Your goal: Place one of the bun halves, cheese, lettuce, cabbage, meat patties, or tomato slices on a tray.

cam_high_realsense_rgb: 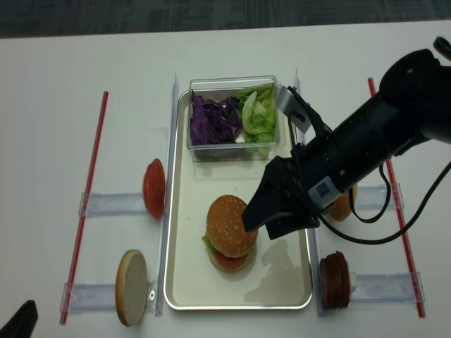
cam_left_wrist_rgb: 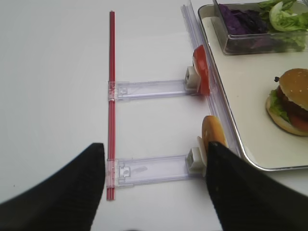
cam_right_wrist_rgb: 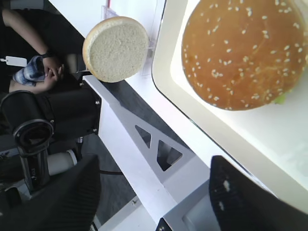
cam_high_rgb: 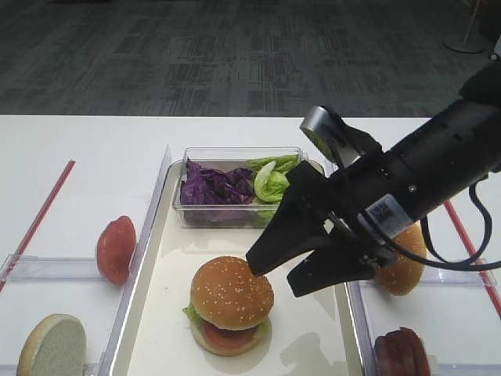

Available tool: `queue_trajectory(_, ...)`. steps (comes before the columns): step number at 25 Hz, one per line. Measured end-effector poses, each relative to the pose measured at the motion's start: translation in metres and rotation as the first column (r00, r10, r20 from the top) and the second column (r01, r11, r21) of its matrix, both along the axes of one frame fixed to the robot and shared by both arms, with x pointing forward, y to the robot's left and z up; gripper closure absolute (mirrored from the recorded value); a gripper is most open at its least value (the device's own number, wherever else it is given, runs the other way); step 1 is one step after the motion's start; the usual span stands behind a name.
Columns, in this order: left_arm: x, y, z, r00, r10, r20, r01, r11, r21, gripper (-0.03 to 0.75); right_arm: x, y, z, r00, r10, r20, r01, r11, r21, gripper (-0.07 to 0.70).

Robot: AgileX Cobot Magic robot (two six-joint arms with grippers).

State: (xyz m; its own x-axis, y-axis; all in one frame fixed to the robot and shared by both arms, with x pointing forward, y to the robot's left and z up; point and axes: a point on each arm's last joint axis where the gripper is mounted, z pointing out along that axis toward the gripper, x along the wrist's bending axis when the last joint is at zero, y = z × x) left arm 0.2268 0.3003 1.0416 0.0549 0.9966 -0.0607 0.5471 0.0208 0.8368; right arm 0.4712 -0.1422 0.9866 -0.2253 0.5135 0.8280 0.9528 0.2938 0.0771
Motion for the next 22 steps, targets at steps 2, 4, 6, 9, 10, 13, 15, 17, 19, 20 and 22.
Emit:
queue_trajectory(2, 0.000, 0.000, 0.000, 1.000, 0.000, 0.000, 0.000, 1.000, 0.000, 0.283, 0.002, 0.000, 0.006, 1.000, 0.009, 0.011, -0.009, 1.000, -0.013, 0.124)
queue_trajectory(4, 0.000, 0.000, 0.000, 1.000, 0.000, 0.000, 0.000, 1.000, 0.000, 0.283, 0.004, 0.000, 0.012, 0.999, 0.015, 0.030, -0.014, 1.000, -0.018, 0.124)
queue_trajectory(6, 0.000, 0.000, 0.000, 1.000, 0.000, 0.000, 0.000, 1.000, 0.000, 0.283, 0.005, 0.000, 0.018, 0.999, 0.021, 0.044, -0.020, 0.999, -0.027, 0.124)
queue_trajectory(9, 0.000, 0.000, 0.000, 1.000, 0.000, 0.000, 0.000, 1.000, 0.000, 0.283, 0.008, -0.001, 0.026, 0.997, 0.032, 0.064, -0.028, 0.998, -0.062, 0.124)
queue_trajectory(10, 0.000, 0.000, 0.000, 1.000, 0.000, 0.000, 0.000, 1.000, 0.000, 0.283, 0.010, -0.002, 0.028, 0.996, 0.036, 0.076, -0.030, 0.997, -0.074, 0.125)
queue_trajectory(13, 0.000, 0.000, 0.000, 1.000, 0.000, 0.000, 0.000, 1.000, 0.000, 0.283, 0.013, -0.003, 0.037, 0.994, 0.041, 0.102, -0.029, 0.993, -0.110, 0.125)
queue_trajectory(15, 0.000, 0.000, 0.000, 1.000, 0.000, 0.000, 0.000, 1.000, 0.000, 0.283, 0.015, -0.005, 0.042, 0.991, 0.053, 0.125, -0.033, 0.988, -0.153, 0.125)
queue_trajectory(17, 0.000, 0.000, 0.000, 1.000, 0.000, 0.000, 0.000, 1.000, 0.000, 0.283, 0.016, -0.008, 0.044, 0.989, 0.064, 0.136, -0.036, 0.980, -0.195, 0.125)
queue_trajectory(19, 0.000, 0.000, 0.000, 1.000, 0.000, 0.000, 0.000, 1.000, 0.000, 0.283, 0.015, -0.011, 0.046, 0.987, 0.070, 0.145, -0.034, 0.971, -0.236, 0.126)
queue_trajectory(20, 0.000, 0.000, 0.000, 1.000, 0.000, 0.000, 0.000, 1.000, 0.000, 0.283, 0.015, -0.013, 0.047, 0.986, 0.073, 0.149, -0.033, 0.966, -0.257, 0.126)
queue_trajectory(22, 0.000, 0.000, 0.000, 1.000, 0.000, 0.000, 0.000, 1.000, 0.000, 0.283, 0.015, -0.016, 0.047, 0.984, 0.086, 0.153, -0.036, 0.954, -0.299, 0.127)
